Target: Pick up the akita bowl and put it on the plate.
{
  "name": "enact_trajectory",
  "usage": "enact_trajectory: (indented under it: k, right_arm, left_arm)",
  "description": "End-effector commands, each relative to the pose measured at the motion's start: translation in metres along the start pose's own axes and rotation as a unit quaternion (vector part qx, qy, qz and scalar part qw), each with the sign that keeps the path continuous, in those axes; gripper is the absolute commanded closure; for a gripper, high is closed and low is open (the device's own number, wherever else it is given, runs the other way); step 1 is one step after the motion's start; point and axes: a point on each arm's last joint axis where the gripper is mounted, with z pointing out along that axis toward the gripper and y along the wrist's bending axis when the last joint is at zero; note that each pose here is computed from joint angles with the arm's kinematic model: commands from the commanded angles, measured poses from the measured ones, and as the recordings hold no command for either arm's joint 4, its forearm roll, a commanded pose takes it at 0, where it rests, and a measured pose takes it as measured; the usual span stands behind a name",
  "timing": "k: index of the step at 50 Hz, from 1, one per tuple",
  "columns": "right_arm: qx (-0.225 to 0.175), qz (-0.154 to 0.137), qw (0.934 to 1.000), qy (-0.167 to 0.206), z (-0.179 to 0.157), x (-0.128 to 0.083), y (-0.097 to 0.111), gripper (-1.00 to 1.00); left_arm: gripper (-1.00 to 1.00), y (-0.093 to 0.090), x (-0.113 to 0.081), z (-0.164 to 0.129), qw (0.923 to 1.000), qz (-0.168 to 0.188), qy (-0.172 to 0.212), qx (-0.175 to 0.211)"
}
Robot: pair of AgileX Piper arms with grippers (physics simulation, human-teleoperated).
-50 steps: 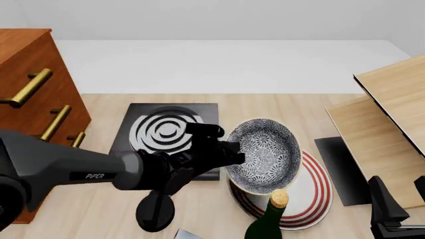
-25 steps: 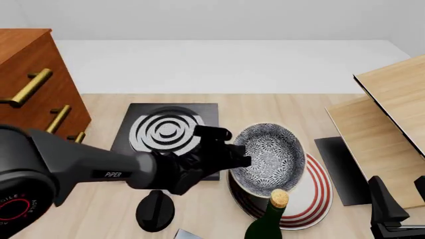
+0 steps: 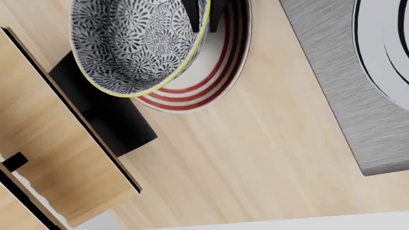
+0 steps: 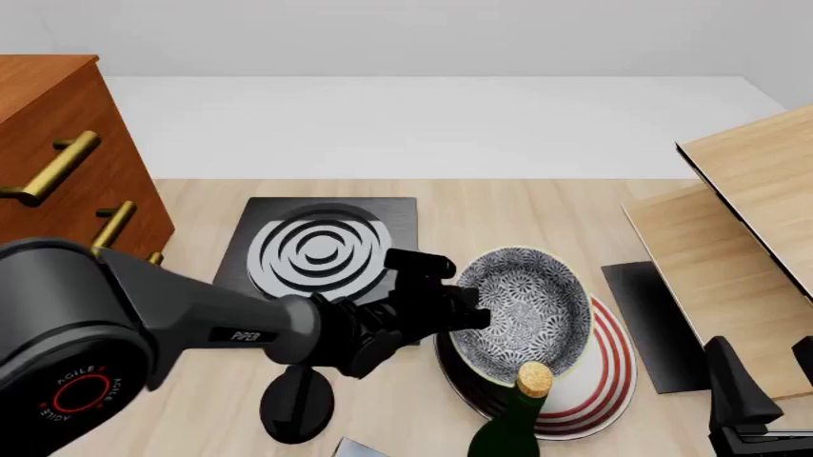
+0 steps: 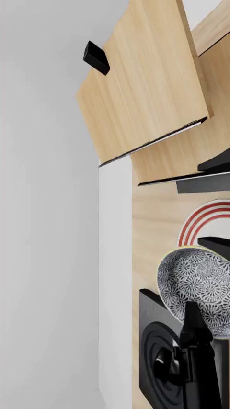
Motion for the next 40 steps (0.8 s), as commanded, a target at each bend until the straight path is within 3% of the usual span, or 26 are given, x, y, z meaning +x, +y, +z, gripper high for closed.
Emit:
enact_trajectory:
  k: [1, 21, 30, 31, 40]
  right_arm:
    - [0.0, 0.0, 1.0, 0.0, 0.0, 0.0, 0.0, -1.0]
    - [0.0, 0.0, 1.0, 0.0, 0.0, 0.0, 0.0, -1.0]
    - [0.0, 0.0, 1.0, 0.0, 0.0, 0.0, 0.0, -1.0]
    - [0.0, 0.0, 1.0, 0.0, 0.0, 0.0, 0.0, -1.0]
    - [0.0, 0.0, 1.0, 0.0, 0.0, 0.0, 0.0, -1.0]
  left_arm:
    - [1.0, -0.001, 0.001, 0.006, 1.0, 0.001, -0.001, 0.0]
    - [1.0, -0.002, 0.007, 0.012, 1.0, 0.003, 0.006, 0.002]
    - [1.0, -0.015, 0.018, 0.007, 0.9997, 0.011, 0.018, 0.015]
    - [-1.0, -0.015, 0.017, 0.007, 0.9996, 0.012, 0.019, 0.015]
    - [-1.0, -0.018, 0.011, -0.002, 0.9997, 0.013, 0.013, 0.018]
